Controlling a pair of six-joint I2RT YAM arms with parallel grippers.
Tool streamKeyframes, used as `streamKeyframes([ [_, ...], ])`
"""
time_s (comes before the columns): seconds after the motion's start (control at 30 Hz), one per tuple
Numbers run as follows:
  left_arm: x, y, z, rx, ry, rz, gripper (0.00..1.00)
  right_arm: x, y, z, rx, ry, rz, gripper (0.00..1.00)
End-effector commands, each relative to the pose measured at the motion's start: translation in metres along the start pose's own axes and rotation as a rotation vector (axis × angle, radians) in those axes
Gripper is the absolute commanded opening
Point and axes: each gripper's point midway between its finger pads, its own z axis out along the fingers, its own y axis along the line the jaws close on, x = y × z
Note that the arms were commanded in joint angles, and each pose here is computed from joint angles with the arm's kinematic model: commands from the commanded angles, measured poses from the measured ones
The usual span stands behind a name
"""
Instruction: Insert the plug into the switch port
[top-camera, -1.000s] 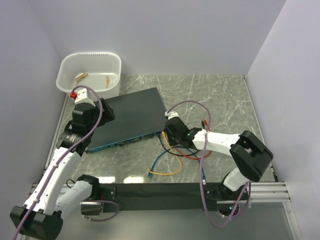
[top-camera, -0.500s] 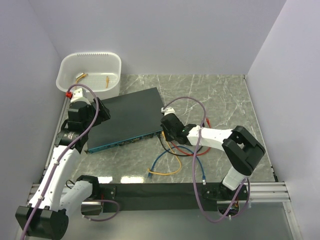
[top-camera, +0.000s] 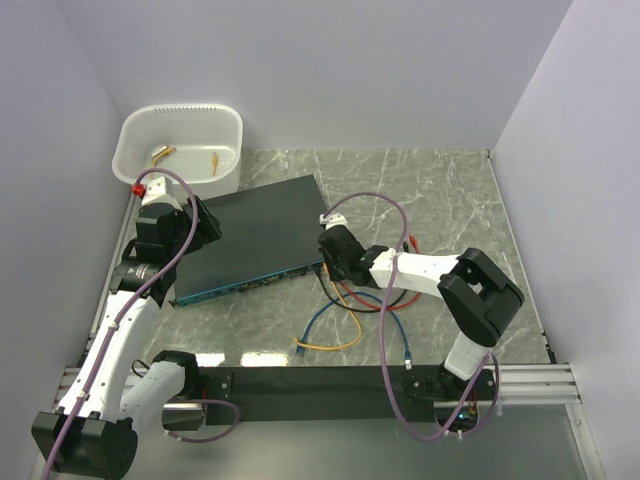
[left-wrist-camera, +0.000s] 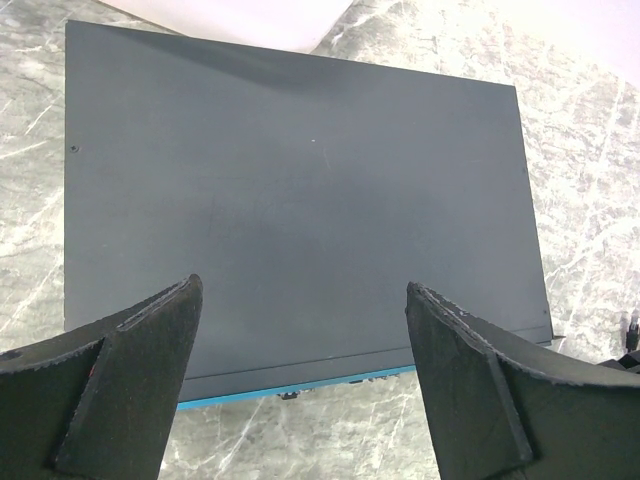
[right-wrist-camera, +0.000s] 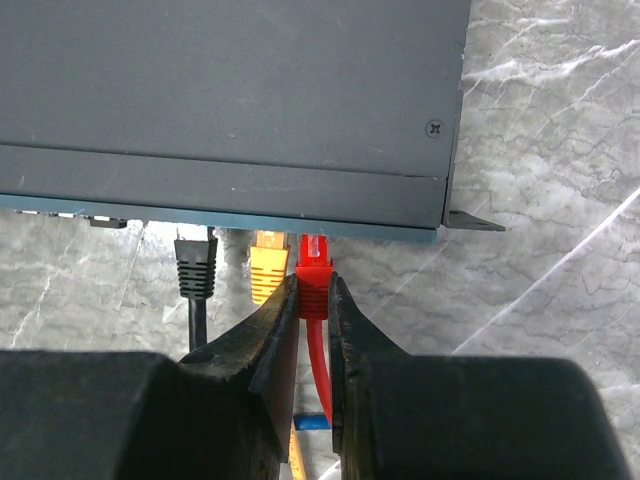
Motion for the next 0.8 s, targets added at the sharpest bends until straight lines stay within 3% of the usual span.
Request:
streamKeyframes([
  [0.0,-0.007,-0.002,-0.002,0.020,-0.028,0.011,0.89,-0.033,0.003,0.007,0.006,-0.083,0.041,0.00],
  [0.2,-0.007,-0.002,-0.002,0.019,-0.030,0.012,0.88,-0.040,-0.003,0.006,0.017,-0.093,0.081,0.00],
  [0.57,-0.007,-0.001,-0.004,0.013,-0.033,0.014,0.88,-0.092,-0.001,-0.015,0.000,-0.245,0.122,0.00],
  [0.77,-0.007,0.000,-0.003,0.010,-0.033,0.012,0.88,-0.100,-0.001,-0.006,0.013,-0.271,0.152,0.00],
])
